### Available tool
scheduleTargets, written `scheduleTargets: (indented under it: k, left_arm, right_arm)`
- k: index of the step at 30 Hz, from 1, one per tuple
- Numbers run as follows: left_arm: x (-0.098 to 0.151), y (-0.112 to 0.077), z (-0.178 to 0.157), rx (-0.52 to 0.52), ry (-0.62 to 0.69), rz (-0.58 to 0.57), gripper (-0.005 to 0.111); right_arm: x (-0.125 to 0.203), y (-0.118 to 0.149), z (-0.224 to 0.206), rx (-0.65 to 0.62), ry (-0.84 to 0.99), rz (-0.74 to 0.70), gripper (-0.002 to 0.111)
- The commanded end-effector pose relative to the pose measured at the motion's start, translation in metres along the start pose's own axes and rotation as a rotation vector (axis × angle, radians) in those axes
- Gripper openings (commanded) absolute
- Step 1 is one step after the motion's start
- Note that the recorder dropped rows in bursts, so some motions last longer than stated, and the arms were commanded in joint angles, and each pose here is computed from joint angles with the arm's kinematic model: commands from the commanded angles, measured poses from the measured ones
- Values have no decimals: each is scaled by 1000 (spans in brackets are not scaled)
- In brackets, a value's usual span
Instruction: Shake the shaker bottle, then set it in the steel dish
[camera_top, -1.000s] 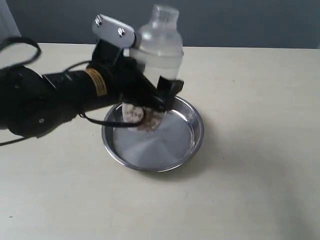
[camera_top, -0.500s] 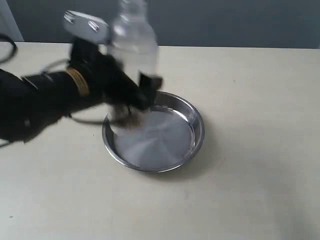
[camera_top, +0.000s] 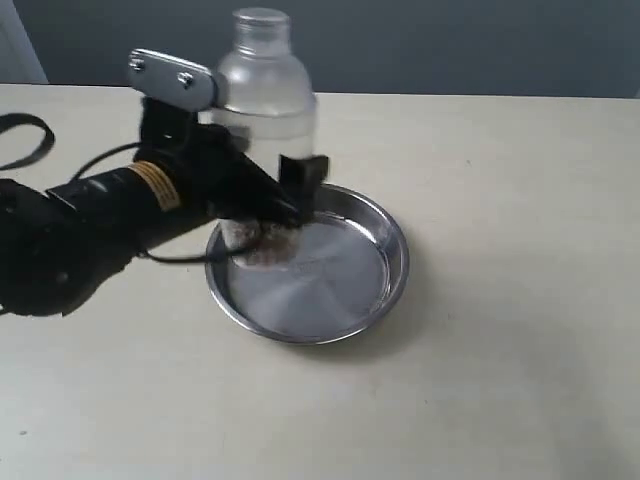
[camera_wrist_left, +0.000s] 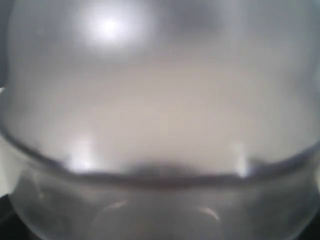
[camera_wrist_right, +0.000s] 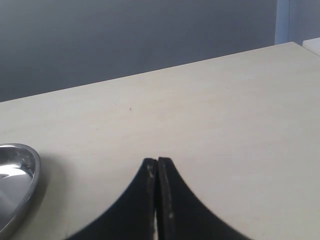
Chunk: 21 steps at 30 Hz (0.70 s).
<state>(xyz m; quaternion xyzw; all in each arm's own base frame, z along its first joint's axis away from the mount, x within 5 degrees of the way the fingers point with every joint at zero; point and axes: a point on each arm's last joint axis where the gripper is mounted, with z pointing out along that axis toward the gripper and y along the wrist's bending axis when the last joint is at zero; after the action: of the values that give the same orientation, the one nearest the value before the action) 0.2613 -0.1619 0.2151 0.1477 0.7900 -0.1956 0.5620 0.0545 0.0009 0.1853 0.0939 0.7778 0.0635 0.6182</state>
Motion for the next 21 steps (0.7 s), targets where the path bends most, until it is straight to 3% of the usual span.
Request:
scheduleTargets:
  k: [1,3,6,9,14,21]
  left_arm:
    - [-3,-5,1,-17,-65,-8,0]
    - [-5,8,2,-132,-105,-74,0]
    - [-7,-3,2,-17,-134,39,0]
    - [-11,-12,2,82,-206,41,0]
    - [-13,-10,4,66,-254,14,0]
    - [11,-11,22,101,-237,56,0]
  right_arm:
    - [-1,0,0,-5,-14,-1,-1]
    - [-1,0,0,-5,-14,-1,-1]
    - [-1,0,0,-5,-14,-1,-1]
    - [-1,0,0,-5,-14,-1,-1]
    - [-1,0,0,-5,-14,0,-1]
    - [-1,0,0,-5,-14,0,-1]
